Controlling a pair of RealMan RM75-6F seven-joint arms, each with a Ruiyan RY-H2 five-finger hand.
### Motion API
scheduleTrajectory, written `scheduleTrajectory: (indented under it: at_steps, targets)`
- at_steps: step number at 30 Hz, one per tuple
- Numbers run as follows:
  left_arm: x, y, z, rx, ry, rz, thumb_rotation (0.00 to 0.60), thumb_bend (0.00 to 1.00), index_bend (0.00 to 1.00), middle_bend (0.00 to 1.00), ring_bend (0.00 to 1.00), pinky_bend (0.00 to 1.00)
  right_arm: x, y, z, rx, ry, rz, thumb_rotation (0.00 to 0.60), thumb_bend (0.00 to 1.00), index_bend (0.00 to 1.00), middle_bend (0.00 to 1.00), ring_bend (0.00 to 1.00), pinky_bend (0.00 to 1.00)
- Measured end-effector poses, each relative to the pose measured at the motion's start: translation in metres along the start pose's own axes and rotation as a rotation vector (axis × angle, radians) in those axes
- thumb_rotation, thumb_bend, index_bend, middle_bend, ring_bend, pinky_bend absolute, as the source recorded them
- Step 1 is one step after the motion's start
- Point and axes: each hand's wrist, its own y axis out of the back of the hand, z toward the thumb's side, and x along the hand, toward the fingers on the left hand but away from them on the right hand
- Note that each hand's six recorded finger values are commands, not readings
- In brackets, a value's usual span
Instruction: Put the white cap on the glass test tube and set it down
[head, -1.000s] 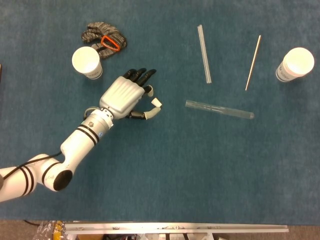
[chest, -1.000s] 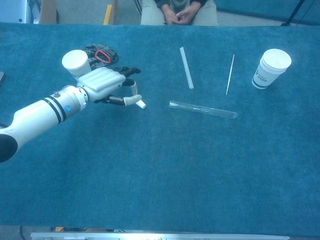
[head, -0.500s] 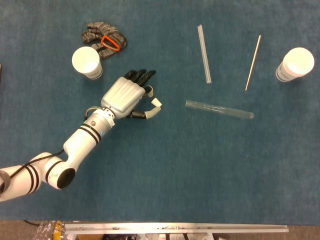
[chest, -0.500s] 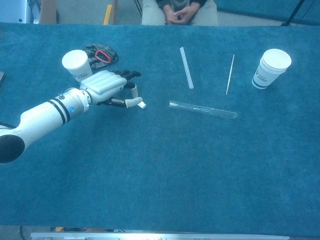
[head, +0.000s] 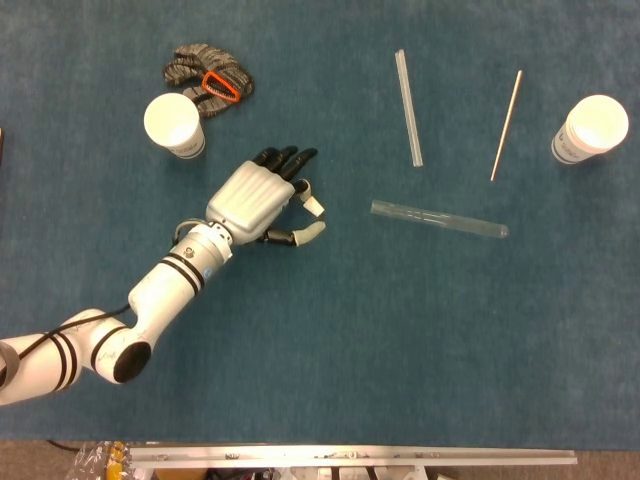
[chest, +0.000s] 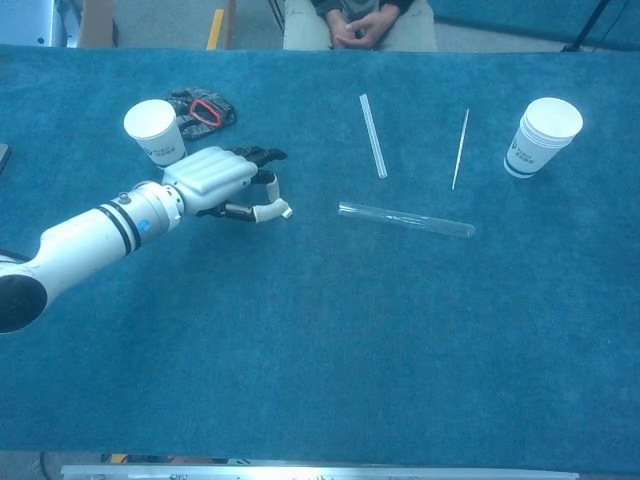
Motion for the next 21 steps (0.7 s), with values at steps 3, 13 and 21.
scheduleTrajectory:
  at_steps: [3,13,21]
  targets:
    - [0.000,0.000,0.002,-0.004,-0.002,-0.001,0.001,0.24,0.33,0.00,0.00,0.00,0.001,0.002,-0.001,0.000,-0.001,-0.005,0.600,0.29,0.18,0.12,0.00,0.12]
    - [-0.002,0.003,0.009,-0.005,-0.015,0.001,0.002,0.24,0.33,0.00,0.00,0.00,0.003,0.005,-0.001,-0.006,0.002,-0.012,0.600,0.29,0.18,0.12,0.00,0.12]
    - [-0.007,0.003,0.016,-0.006,-0.024,-0.001,0.004,0.24,0.33,0.00,0.00,0.00,0.006,0.007,-0.001,-0.012,0.009,-0.019,0.600,0.29,0.18,0.12,0.00,0.12]
